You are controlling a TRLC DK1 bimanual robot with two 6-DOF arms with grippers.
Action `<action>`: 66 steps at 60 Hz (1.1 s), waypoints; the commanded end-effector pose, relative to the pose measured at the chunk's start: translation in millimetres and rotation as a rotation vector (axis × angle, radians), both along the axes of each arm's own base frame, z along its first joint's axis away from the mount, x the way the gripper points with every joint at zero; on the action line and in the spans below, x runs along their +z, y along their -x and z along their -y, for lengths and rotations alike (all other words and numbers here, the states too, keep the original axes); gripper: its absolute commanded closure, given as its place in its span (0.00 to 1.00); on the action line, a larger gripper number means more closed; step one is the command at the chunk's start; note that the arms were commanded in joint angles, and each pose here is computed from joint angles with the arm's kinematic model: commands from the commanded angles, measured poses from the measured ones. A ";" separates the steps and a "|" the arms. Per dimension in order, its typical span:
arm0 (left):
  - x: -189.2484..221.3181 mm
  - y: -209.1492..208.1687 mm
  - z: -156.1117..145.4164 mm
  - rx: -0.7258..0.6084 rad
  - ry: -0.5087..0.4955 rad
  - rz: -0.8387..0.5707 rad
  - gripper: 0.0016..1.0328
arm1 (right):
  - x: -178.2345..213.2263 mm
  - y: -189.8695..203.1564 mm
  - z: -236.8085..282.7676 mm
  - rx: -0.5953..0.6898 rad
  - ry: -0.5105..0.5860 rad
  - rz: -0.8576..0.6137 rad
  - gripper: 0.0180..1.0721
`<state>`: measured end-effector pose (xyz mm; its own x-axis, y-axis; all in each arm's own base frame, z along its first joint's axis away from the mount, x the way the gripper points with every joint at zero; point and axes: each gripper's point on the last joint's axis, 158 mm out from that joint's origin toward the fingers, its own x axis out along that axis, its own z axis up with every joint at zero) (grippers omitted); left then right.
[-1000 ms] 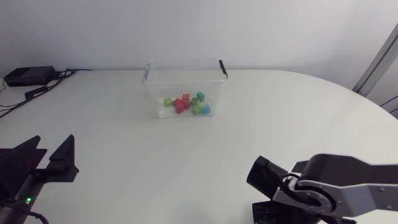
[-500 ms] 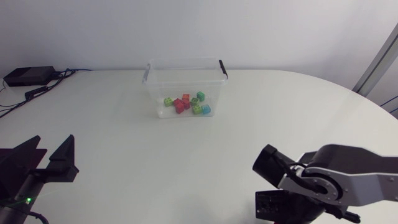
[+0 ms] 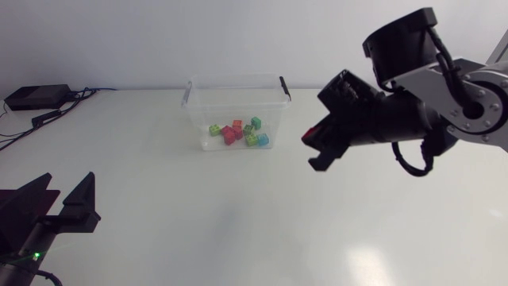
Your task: Place the duplo bricks in the container
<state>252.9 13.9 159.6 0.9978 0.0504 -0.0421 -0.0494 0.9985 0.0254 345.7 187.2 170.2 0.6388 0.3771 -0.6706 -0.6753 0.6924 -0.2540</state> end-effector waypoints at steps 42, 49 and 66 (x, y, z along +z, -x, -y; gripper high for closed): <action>-6.6 0.0 -1.1 0.003 -0.007 -0.009 0.04 | 19.2 -200.3 -59.7 -0.212 -0.326 0.125 0.86; -6.6 0.0 -1.1 0.003 -0.007 -0.009 0.04 | -10.6 -203.9 -64.4 -0.222 -0.268 -0.008 0.76; -6.6 0.0 -1.1 0.003 -0.007 -0.009 0.04 | -6.0 -188.8 -64.7 -0.252 -0.256 -0.055 0.05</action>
<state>252.9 13.9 159.6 0.9978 0.0504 -0.0421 -0.0494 0.9985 0.0254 534.1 247.7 142.5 0.6743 0.3653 -0.6417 -0.5019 0.8642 -0.0354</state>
